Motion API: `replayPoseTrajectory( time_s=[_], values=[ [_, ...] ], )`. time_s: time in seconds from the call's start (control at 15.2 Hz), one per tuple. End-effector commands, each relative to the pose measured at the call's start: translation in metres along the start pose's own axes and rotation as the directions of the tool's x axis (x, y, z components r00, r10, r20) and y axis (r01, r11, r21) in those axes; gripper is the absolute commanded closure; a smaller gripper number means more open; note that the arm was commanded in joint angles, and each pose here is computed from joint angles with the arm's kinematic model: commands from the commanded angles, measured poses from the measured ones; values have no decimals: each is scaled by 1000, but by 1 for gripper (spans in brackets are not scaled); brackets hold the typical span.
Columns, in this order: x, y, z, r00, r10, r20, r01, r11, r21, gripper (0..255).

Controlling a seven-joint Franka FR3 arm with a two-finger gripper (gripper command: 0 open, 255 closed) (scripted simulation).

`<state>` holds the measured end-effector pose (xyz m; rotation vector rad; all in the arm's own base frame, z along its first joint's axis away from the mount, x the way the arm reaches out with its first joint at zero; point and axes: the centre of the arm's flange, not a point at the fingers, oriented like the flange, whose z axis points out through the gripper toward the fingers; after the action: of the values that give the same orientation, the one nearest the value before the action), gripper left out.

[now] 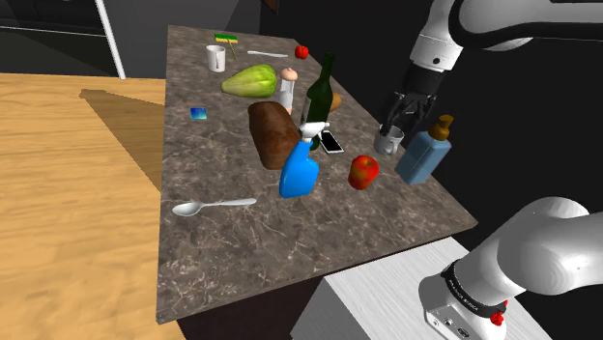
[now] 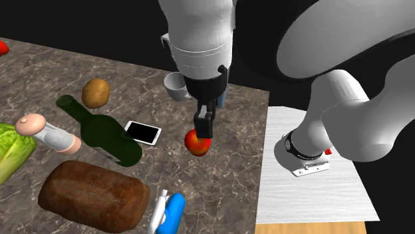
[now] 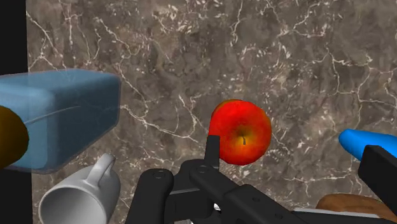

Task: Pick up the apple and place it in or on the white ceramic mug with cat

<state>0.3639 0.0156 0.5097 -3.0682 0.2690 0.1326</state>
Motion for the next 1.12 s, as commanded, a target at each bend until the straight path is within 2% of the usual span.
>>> replayPoseTrajectory(
  time_s=[0.0,0.66,1.06],
  values=[
    [18,-1,20,1000,26,12,-25,1000,-12,0],
    [102,5,123,987,145,72,-139,987,-77,0],
    [100,7,154,987,145,72,-139,987,-77,0]
  ],
)
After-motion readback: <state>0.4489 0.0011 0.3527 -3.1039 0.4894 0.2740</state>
